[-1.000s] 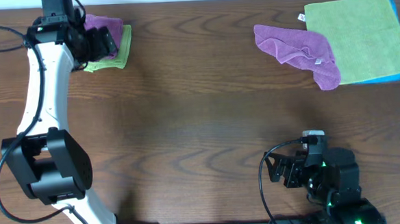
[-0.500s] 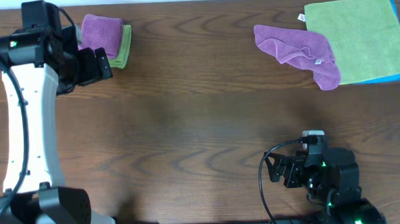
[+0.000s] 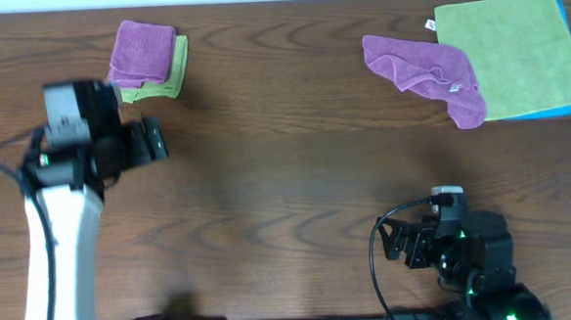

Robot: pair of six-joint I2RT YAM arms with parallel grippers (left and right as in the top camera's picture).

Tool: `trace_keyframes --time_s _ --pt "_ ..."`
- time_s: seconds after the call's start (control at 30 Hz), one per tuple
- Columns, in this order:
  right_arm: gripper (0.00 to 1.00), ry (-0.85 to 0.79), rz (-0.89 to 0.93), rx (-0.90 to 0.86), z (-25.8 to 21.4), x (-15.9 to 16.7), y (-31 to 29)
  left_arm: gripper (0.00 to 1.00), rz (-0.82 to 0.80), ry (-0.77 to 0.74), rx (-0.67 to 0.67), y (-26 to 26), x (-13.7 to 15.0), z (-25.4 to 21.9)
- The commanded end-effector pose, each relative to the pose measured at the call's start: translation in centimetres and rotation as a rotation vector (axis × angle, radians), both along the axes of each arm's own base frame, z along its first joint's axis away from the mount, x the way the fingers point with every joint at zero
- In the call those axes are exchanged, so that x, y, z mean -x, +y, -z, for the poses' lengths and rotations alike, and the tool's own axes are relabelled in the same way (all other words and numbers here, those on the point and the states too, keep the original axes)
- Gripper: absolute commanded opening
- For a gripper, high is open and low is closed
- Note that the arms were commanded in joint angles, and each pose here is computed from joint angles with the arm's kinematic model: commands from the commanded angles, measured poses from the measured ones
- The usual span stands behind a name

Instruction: Fold the cloth

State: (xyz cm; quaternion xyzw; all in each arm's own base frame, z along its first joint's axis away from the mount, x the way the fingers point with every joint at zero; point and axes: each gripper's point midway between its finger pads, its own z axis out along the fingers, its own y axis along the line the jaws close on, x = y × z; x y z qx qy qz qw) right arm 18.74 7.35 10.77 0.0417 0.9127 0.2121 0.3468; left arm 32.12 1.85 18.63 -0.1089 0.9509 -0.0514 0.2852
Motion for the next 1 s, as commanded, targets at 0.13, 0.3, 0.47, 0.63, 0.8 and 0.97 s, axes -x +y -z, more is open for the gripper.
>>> trace_keyframes --time_s 0.13,0.3,0.47,0.63,0.8,0.97 --pt "0.99 0.004 0.013 -0.014 0.0 0.0 -0.1 0.95 -0.02 -0.165 -0.047 0.3 3.5 2.4" --pt "0.99 0.004 0.013 -0.014 0.0 0.0 -0.1 0.96 -0.027 -0.267 -0.063 0.2 5.4 4.6" --pt "0.99 0.004 0.013 -0.014 0.0 0.0 -0.1 0.96 -0.036 -0.315 -0.085 0.2 7.8 7.0" --pt "0.99 0.004 0.013 -0.014 0.0 0.0 -0.1 0.95 -0.023 -0.368 -0.13 0.3 9.2 8.5" --pt "0.99 0.004 0.013 -0.014 0.0 0.0 -0.1 0.95 0.075 -0.412 -0.191 -0.6 9.9 9.2" --pt "0.99 0.004 0.013 -0.014 0.0 0.0 -0.1 0.95 0.1 -0.399 -0.2 -0.9 10.9 10.9"
